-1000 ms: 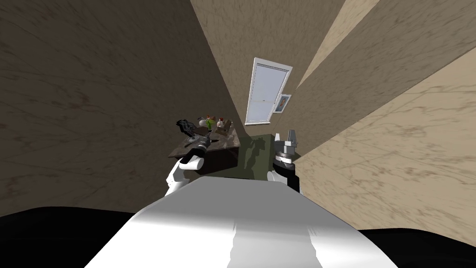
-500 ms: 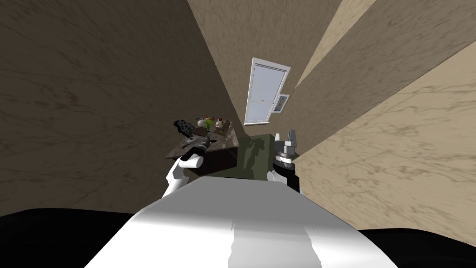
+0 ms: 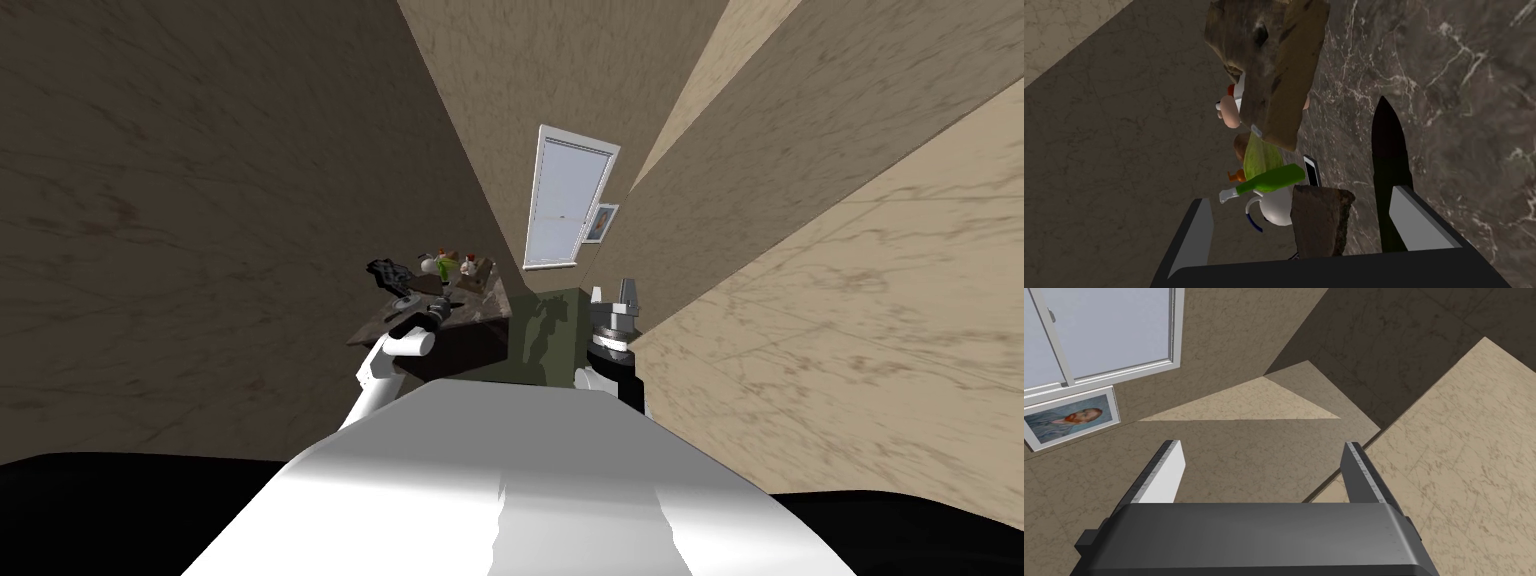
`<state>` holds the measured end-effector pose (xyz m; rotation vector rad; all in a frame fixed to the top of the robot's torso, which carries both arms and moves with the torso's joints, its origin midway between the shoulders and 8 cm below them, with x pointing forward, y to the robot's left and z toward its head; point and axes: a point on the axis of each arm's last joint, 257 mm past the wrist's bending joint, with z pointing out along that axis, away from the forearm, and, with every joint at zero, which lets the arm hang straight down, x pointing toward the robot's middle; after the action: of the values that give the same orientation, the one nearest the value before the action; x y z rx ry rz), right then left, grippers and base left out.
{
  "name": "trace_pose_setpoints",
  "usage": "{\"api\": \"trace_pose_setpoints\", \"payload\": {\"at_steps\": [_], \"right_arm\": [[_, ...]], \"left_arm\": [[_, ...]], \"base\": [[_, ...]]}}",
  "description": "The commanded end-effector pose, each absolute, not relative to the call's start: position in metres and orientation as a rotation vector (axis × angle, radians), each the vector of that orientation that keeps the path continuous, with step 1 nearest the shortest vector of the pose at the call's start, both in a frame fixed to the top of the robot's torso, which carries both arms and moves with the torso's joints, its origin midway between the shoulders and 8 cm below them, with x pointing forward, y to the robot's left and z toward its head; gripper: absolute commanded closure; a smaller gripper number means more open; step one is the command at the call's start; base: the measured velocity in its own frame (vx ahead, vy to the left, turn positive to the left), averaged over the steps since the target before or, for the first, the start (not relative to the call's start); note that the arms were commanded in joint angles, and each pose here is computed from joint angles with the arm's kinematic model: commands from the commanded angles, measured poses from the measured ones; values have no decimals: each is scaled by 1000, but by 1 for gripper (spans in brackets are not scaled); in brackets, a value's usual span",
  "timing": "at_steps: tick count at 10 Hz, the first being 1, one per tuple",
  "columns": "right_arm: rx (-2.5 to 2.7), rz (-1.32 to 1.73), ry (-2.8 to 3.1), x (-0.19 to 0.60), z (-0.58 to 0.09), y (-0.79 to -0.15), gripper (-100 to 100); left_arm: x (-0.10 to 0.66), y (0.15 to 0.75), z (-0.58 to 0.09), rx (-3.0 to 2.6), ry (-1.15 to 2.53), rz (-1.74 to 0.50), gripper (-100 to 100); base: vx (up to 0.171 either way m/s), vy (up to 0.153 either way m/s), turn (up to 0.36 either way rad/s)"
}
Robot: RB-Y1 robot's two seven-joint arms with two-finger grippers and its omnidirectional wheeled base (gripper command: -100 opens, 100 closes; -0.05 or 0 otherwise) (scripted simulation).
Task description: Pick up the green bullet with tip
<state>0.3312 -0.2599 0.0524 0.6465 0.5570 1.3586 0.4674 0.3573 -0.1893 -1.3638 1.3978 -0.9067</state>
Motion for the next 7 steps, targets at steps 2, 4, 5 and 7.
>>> {"api": "trace_pose_setpoints", "payload": {"at_steps": [2, 4, 5, 7], "right_arm": [[646, 1359, 557, 331, 52, -260, 0], [646, 1359, 557, 331, 52, -260, 0], [647, 1359, 557, 331, 52, -260, 0], [647, 1359, 557, 331, 52, -260, 0]], "left_arm": [[467, 371, -207, -1439, 1431, -864, -100], [465, 382, -219, -1495, 1454, -829, -100], [462, 382, -224, -1511, 1467, -816, -100], [459, 393, -236, -1566, 1485, -780, -100]], "base": [[48, -22, -26], [46, -21, -17], [45, -16, -14], [59, -20, -16]]}}
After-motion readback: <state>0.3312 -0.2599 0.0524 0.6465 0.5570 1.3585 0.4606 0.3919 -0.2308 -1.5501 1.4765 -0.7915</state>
